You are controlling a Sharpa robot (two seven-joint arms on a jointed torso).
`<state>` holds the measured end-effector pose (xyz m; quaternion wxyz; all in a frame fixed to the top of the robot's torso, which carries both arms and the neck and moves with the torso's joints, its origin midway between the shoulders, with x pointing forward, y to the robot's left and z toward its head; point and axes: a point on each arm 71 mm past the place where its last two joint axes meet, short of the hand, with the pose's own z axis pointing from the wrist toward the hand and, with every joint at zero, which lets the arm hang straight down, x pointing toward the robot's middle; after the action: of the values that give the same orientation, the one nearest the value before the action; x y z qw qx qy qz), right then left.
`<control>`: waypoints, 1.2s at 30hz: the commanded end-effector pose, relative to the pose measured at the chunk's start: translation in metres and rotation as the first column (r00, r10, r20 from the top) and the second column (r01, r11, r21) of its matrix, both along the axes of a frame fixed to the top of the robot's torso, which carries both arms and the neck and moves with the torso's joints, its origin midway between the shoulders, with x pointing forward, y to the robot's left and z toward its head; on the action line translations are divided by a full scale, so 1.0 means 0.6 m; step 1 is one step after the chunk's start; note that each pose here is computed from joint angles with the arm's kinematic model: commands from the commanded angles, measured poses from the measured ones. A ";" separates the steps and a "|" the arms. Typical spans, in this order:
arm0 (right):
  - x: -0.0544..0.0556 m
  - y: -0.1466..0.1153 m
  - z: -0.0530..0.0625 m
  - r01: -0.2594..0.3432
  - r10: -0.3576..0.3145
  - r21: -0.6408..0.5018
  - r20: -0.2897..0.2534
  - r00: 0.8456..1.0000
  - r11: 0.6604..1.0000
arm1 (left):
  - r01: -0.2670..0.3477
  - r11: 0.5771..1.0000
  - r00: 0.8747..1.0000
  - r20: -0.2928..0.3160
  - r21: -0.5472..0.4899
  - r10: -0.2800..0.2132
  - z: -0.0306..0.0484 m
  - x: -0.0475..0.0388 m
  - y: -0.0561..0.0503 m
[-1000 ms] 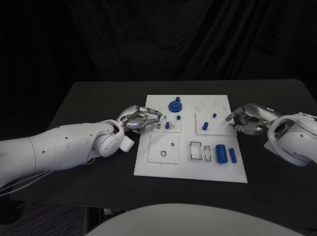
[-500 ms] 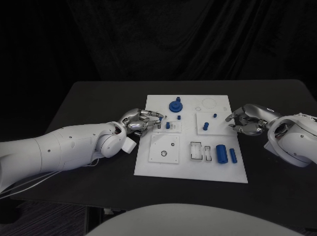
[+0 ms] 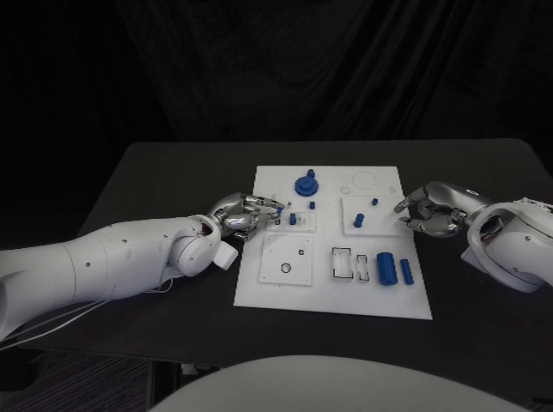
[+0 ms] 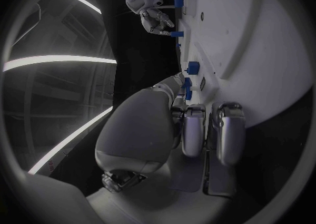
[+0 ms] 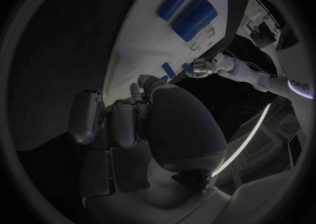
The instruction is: Assemble the parts on the task board
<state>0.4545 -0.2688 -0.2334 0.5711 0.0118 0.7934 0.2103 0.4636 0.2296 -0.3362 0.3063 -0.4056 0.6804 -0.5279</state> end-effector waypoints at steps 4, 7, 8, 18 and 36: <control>-0.002 -0.001 -0.003 0.003 -0.003 -0.002 -0.002 1.000 1.000 | -0.037 0.998 0.998 -0.049 0.043 0.039 -0.019 -0.007 0.006; -0.002 -0.001 -0.003 0.003 -0.003 -0.002 -0.002 1.000 1.000 | -0.040 0.998 0.997 -0.057 0.050 0.043 -0.021 -0.008 0.007; -0.002 -0.001 -0.004 0.003 -0.003 -0.002 -0.003 1.000 1.000 | -0.040 0.998 0.997 -0.060 0.052 0.043 -0.022 -0.008 0.007; -0.003 -0.002 -0.005 0.004 -0.004 -0.002 -0.004 1.000 1.000 | -0.046 0.996 0.994 -0.093 0.075 0.053 -0.029 -0.010 0.010; -0.004 -0.003 -0.005 0.005 -0.005 -0.002 -0.006 1.000 1.000 | 0.006 0.982 0.997 -0.075 0.191 0.009 -0.034 -0.015 0.012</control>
<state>0.4530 -0.2703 -0.2358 0.5692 0.0133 0.7951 0.2092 0.4640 0.2281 -0.3360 0.3210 -0.3844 0.7002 -0.5089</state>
